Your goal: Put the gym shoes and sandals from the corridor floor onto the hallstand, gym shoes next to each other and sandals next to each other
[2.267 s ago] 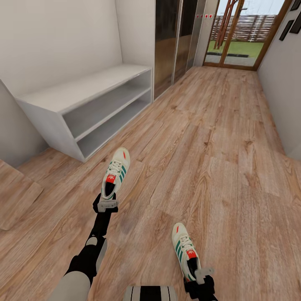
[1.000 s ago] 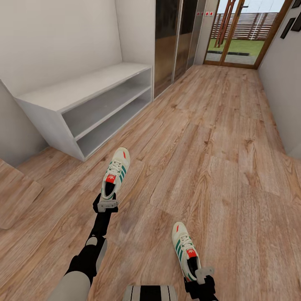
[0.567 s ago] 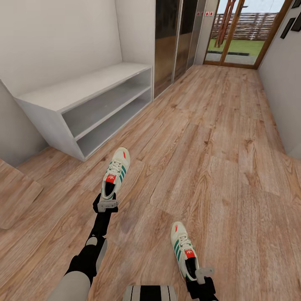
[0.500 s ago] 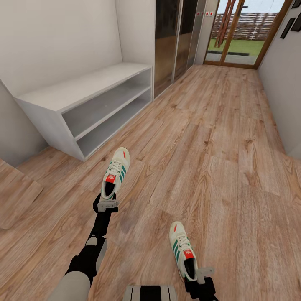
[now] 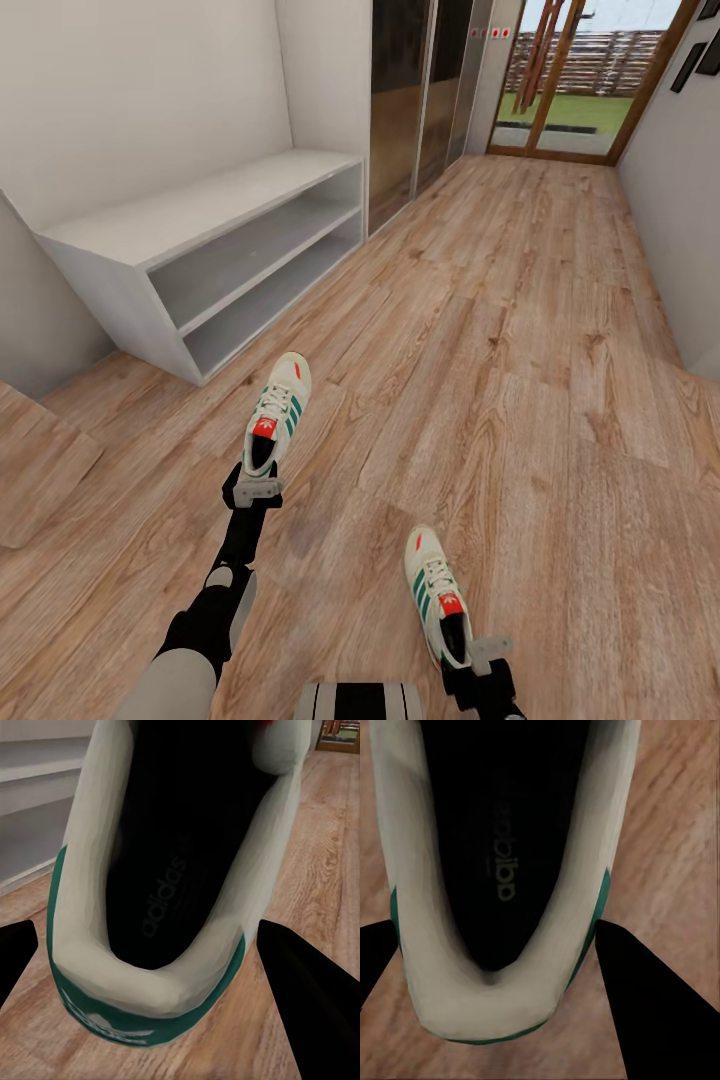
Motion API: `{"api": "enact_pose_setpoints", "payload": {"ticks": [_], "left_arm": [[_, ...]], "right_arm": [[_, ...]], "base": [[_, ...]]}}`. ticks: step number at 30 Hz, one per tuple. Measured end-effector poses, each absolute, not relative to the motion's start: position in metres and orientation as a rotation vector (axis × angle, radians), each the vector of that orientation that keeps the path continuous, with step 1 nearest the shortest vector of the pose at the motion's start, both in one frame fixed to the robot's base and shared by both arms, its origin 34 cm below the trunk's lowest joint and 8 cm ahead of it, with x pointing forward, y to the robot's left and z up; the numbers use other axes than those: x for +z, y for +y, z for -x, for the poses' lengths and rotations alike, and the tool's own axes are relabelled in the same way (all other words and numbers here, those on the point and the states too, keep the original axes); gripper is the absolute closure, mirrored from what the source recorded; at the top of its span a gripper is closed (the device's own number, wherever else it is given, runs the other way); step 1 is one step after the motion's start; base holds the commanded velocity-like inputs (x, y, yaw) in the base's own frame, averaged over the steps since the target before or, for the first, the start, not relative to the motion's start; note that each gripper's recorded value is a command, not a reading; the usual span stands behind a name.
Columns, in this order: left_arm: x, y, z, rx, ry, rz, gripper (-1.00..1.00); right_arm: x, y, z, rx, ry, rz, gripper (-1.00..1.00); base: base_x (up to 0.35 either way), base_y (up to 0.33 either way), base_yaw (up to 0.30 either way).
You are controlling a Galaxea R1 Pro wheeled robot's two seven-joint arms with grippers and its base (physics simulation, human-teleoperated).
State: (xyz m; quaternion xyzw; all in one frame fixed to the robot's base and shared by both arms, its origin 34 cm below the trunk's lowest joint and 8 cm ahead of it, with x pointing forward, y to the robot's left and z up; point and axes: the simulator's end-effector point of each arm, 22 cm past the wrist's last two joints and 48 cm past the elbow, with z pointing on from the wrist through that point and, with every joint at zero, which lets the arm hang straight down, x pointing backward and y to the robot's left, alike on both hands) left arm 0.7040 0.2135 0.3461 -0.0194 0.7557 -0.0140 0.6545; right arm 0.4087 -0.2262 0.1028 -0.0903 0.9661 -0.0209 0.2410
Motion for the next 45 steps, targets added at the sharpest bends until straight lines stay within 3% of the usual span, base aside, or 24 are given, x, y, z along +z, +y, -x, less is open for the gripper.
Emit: {"api": "enact_pose_setpoints", "payload": {"ticks": [18, 30, 35, 45], "left_arm": [[0.329, 0.198, -0.694, -0.065, 1.758, 0.023, 1.00], [0.285, 0.182, -0.664, -0.110, 1.875, 0.037, 1.00], [0.248, 0.215, -0.634, -0.063, 1.972, 0.165, 1.00], [0.239, 0.218, -0.625, -0.063, 1.997, 0.170, 1.00]], "right_arm": [[0.160, -0.221, -0.533, -0.082, 2.344, 0.163, 1.00], [0.176, -0.219, -0.555, -0.088, 2.284, 0.132, 1.00], [0.178, -0.224, -0.557, -0.117, 2.277, 0.117, 1.00], [0.178, -0.227, -0.557, -0.123, 2.276, 0.117, 1.00]], "base": [[0.000, 0.000, 0.000], [0.000, 0.000, 0.000], [0.000, 0.000, 0.000], [0.001, 0.025, 0.000]]}}
